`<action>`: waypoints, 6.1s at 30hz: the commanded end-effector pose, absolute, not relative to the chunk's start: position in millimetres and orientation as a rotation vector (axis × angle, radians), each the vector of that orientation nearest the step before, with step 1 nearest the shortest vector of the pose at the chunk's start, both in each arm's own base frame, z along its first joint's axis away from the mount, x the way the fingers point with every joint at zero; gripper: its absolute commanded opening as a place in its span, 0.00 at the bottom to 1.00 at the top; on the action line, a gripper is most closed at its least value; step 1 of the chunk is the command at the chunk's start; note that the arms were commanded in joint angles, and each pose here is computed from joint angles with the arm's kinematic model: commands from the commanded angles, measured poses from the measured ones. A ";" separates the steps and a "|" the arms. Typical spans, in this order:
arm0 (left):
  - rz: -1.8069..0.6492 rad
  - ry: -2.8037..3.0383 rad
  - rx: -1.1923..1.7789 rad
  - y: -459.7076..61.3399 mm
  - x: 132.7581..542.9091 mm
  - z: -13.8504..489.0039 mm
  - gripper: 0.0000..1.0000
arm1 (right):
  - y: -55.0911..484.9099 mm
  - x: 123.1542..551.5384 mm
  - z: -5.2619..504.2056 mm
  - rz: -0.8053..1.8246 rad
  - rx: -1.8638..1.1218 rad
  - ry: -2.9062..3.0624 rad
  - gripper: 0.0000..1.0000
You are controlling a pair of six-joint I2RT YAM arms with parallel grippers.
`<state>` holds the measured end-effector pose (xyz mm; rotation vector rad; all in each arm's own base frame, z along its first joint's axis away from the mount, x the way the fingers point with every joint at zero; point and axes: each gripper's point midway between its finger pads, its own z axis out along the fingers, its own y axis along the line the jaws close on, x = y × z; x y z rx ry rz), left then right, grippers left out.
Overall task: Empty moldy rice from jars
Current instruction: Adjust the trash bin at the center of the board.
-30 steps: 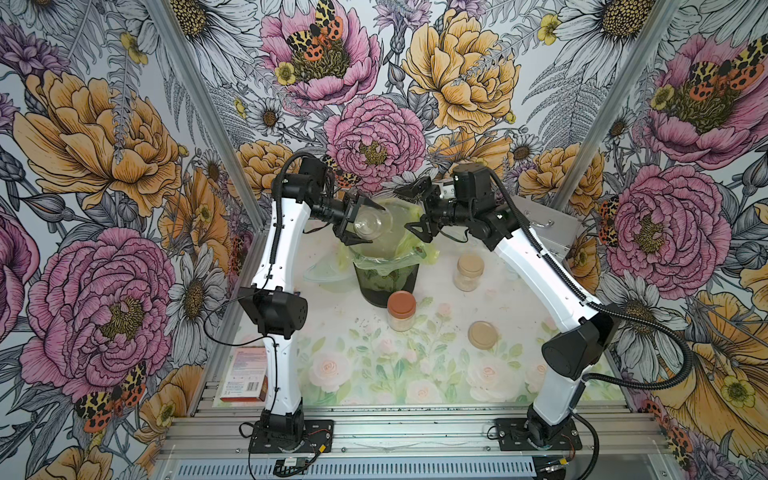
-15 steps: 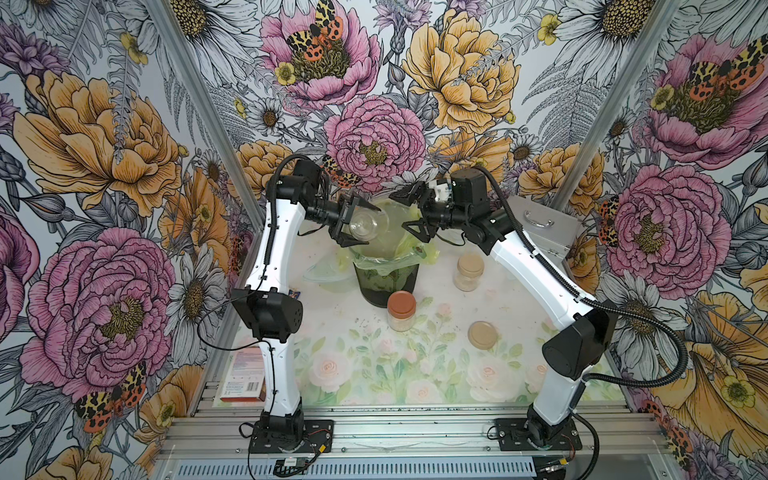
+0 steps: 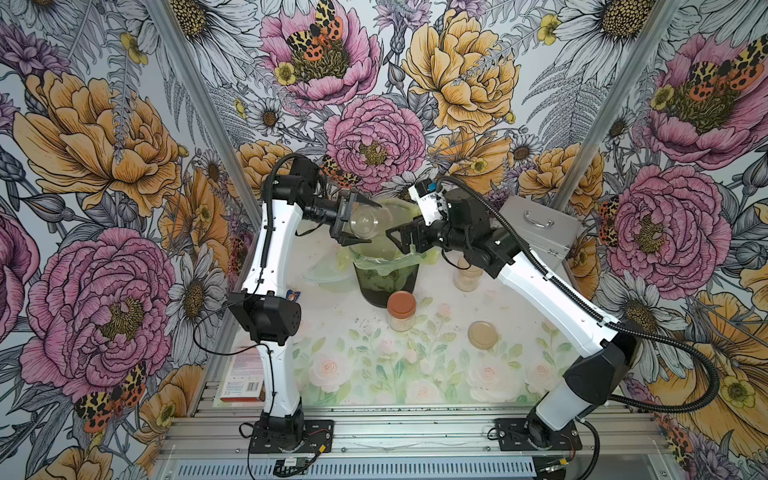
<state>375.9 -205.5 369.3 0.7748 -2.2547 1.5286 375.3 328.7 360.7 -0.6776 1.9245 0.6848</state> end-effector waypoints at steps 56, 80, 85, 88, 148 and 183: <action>1.629 -2.159 0.644 -224.5 362.8 401.2 0.00 | 374.3 422.7 375.0 -0.198 -1.050 0.983 1.00; 1.634 -2.166 0.622 -227.6 358.2 404.7 0.00 | 383.9 428.3 378.8 -0.111 -1.027 1.048 0.65; 1.636 -2.170 0.617 -227.9 358.0 404.7 0.00 | 383.6 430.0 381.3 -0.114 -1.018 1.065 0.43; 1.634 -2.173 0.613 -228.9 357.5 404.5 0.00 | 382.5 432.0 383.6 -0.108 -1.002 1.085 0.36; 1.740 -2.213 0.597 -213.4 372.0 423.8 0.99 | 368.2 443.1 410.9 -0.103 -0.839 1.093 0.00; 1.929 -2.649 0.631 -147.6 400.5 452.9 0.98 | 355.5 442.6 405.9 0.097 -0.807 1.429 0.00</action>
